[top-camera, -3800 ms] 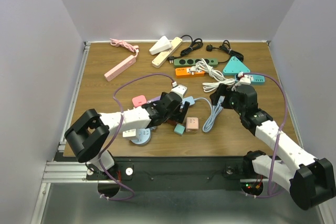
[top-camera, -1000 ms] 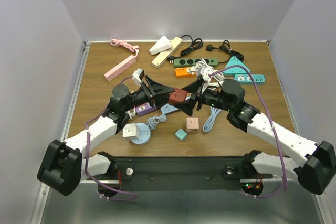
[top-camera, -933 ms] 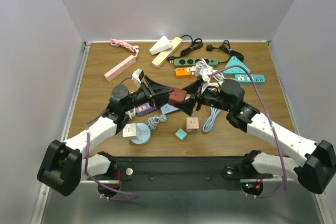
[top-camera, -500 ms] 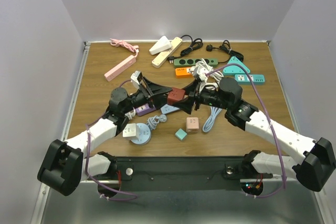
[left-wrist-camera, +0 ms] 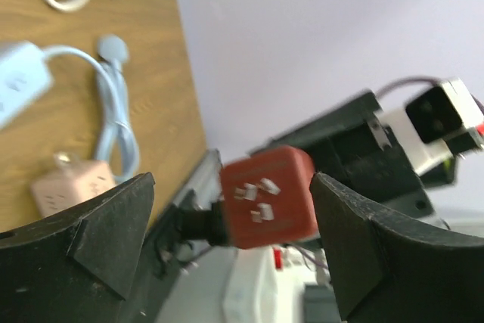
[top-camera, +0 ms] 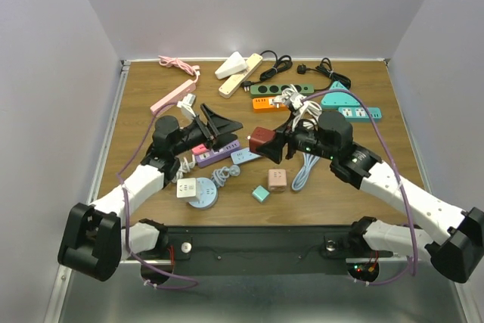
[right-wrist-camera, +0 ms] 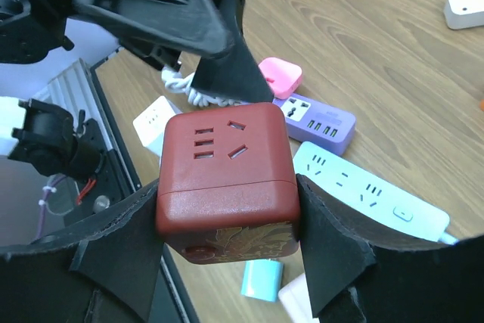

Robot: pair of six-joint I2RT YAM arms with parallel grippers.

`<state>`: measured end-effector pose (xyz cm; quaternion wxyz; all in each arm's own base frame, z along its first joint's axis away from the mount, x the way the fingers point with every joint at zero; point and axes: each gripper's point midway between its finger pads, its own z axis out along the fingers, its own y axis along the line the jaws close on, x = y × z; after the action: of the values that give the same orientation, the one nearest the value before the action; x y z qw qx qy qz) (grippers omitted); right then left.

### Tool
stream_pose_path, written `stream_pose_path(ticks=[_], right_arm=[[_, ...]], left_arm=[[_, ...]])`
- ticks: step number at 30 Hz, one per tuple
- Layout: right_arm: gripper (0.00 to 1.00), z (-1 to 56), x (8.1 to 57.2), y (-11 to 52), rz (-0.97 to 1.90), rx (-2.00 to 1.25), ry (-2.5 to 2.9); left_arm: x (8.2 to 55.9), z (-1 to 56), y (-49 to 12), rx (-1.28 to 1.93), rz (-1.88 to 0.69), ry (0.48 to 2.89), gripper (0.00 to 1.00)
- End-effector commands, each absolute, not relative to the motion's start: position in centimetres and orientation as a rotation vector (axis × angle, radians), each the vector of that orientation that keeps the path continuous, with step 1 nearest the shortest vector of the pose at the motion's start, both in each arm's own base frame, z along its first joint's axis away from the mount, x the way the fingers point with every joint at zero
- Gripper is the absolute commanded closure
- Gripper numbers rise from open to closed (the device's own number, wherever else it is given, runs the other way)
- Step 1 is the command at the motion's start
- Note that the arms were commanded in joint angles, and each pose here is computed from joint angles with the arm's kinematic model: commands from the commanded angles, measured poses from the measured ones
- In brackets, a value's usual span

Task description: Insert the plug

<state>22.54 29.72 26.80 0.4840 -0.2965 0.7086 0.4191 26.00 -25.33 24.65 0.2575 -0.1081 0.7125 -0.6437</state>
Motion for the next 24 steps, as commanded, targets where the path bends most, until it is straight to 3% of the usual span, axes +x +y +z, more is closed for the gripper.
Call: stream_pose_path(ticks=[1, 7, 11, 19, 24], right_arm=[[1.0, 31.5, 22.6, 28.5, 1.001, -0.64, 1.693], [1.0, 30.0, 22.6, 29.2, 1.047, -0.568, 1.907], [1.0, 26.5, 23.1, 30.8, 1.1, -0.491, 2.128], [1.0, 20.2, 21.4, 36.4, 1.1, -0.369, 2.444], [0.99, 18.4, 20.1, 38.4, 1.093, -0.324, 2.535]], left_arm=[[27.9, 25.6, -23.2, -0.146, -1.495, 1.882, 0.03], [29.6, 23.2, -13.9, -0.387, -0.73, 1.909, 0.02], [27.8, 23.8, -9.6, -0.486, -0.532, 1.868, 0.01], [24.8, 18.1, -7.9, -0.592, -0.433, 1.992, 0.01], [23.4, 17.4, -8.3, -0.64, -0.458, 1.984, 0.01]])
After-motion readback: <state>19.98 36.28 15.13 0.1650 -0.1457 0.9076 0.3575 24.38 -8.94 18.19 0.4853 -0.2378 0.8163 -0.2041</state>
